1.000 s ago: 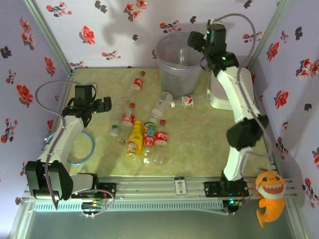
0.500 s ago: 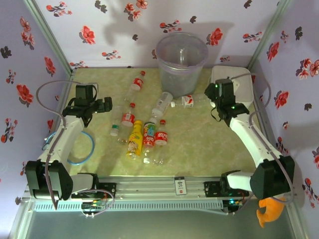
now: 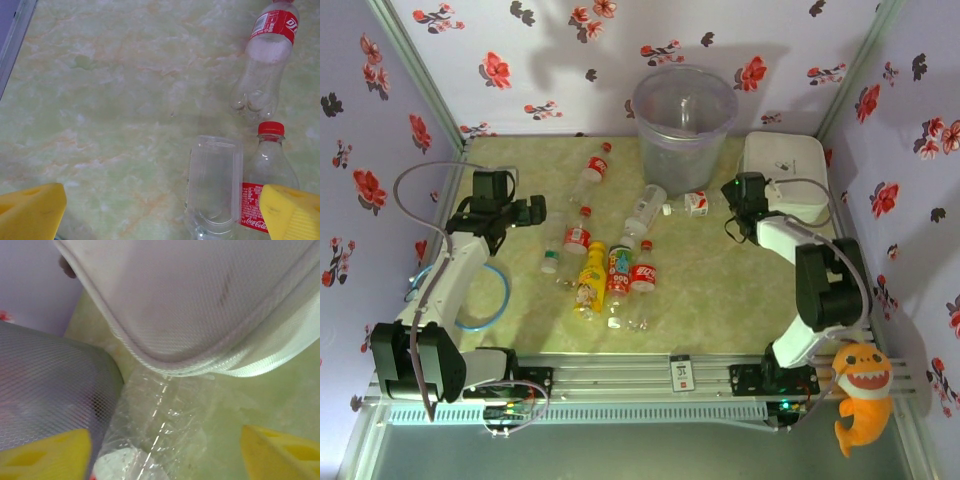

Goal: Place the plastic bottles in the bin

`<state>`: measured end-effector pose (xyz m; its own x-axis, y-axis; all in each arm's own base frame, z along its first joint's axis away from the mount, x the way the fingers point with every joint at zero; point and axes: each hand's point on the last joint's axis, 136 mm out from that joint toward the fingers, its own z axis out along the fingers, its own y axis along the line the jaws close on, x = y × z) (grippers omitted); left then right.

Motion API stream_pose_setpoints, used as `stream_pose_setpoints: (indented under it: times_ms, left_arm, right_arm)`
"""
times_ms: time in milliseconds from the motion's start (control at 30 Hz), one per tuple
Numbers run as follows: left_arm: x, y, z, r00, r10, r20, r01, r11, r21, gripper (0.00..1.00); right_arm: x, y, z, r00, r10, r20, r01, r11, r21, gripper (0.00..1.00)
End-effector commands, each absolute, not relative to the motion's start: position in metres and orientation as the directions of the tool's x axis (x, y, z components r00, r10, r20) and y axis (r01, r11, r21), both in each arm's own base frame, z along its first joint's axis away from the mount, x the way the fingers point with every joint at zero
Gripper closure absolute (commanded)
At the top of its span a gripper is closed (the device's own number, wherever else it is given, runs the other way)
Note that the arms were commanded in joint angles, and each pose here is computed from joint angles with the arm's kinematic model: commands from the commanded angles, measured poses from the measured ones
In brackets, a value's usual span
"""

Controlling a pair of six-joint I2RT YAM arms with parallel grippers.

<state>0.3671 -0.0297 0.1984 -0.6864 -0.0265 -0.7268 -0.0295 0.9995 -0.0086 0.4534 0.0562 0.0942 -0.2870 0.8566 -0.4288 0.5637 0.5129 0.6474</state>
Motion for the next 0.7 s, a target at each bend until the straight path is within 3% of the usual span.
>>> stream_pose_setpoints:
  times_ms: [0, 667]
  left_arm:
    - [0.363, -0.029, 0.199, -0.688, 0.003, -0.726, -0.019, 1.000, 0.022, 0.00]
    - [0.363, -0.021, 0.199, -0.686, 0.014, -0.727, -0.043, 0.997, 0.060, 0.00]
  right_arm:
    - [0.479, 0.062, 0.106, -0.187, 0.919, -0.346, 0.531, 0.391, 0.752, 0.02]
    - [0.508, 0.075, 0.039, -0.184, 0.944, -0.273, 0.623, 0.327, 0.710, 0.01]
